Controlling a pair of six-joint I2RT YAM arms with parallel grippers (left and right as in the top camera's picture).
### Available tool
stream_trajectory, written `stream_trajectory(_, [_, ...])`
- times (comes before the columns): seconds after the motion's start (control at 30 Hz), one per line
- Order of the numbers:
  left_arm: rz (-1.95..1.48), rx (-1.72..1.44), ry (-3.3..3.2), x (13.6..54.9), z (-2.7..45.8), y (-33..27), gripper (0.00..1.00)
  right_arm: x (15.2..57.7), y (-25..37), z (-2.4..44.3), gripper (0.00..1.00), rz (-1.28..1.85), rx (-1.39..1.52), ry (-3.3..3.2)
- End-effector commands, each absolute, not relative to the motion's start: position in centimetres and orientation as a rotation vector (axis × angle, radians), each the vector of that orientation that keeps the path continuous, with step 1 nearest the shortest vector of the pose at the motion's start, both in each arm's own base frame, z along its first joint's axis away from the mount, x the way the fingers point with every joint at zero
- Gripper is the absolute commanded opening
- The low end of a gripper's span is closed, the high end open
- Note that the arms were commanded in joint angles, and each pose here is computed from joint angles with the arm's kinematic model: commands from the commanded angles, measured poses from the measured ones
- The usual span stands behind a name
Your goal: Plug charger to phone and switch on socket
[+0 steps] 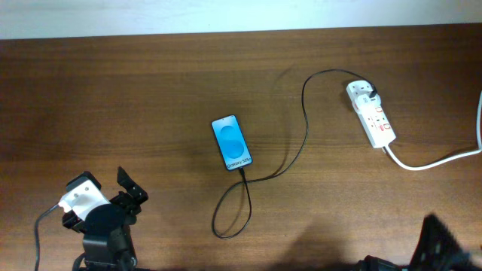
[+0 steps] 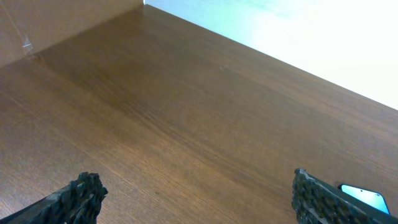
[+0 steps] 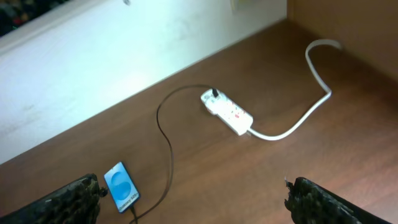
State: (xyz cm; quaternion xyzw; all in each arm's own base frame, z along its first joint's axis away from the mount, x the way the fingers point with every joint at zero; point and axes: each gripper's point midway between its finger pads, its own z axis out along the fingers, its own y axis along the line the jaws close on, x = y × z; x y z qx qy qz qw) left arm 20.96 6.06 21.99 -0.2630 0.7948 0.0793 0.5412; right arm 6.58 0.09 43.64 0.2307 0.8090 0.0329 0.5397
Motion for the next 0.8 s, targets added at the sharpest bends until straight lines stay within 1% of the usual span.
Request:
stream_trajectory(0.0, [0.193,-0.639,1.883,20.9,21.8,6.2,0.99,2.2,2.2,43.8,0.98,-0.007,0.362,1.824])
stream_trajectory(0.1, [0.193,-0.639,1.883,20.9,21.8,6.2,0.99,-2.7,4.1,43.2,0.98,-0.141,0.186,1.689])
stream_trajectory(0.17, [0.193,-0.639,1.883,20.9,21.8,6.2,0.99,-5.9,5.1,42.2,0.98,-0.212,0.139,1.592])
stream_trajectory(0.23, [0.193,-0.639,1.883,20.9,21.8,6.2,0.99,-7.2,5.4,40.1,0.98,-0.224,0.139,1.563])
stream_trajectory(0.3, [0.193,-0.639,1.883,20.9,21.8,6.2,0.99,-7.1,5.6,37.7,0.98,-0.210,0.134,1.579])
stream_trajectory(0.37, [0.193,-0.639,1.883,20.9,21.8,6.2,0.99,-5.7,6.1,34.0,0.98,-0.151,0.104,1.641])
stream_trajectory(0.4, [0.193,-0.639,1.883,20.9,21.8,6.2,0.99,-4.9,6.0,33.2,0.98,-0.123,0.111,1.680])
stream_trajectory(0.57, [0.193,-0.639,1.883,20.9,21.8,6.2,1.00,3.0,5.8,35.8,0.98,-0.011,-0.032,1.603])
stream_trajectory(0.6, [0.193,-0.639,1.883,20.9,21.8,6.2,0.99,5.5,5.3,36.0,0.98,0.015,-0.071,1.581])
stream_trajectory(0.77, [0.193,-0.639,1.883,20.9,21.8,6.2,0.99,12.4,4.3,34.4,0.98,0.130,-0.166,1.525])
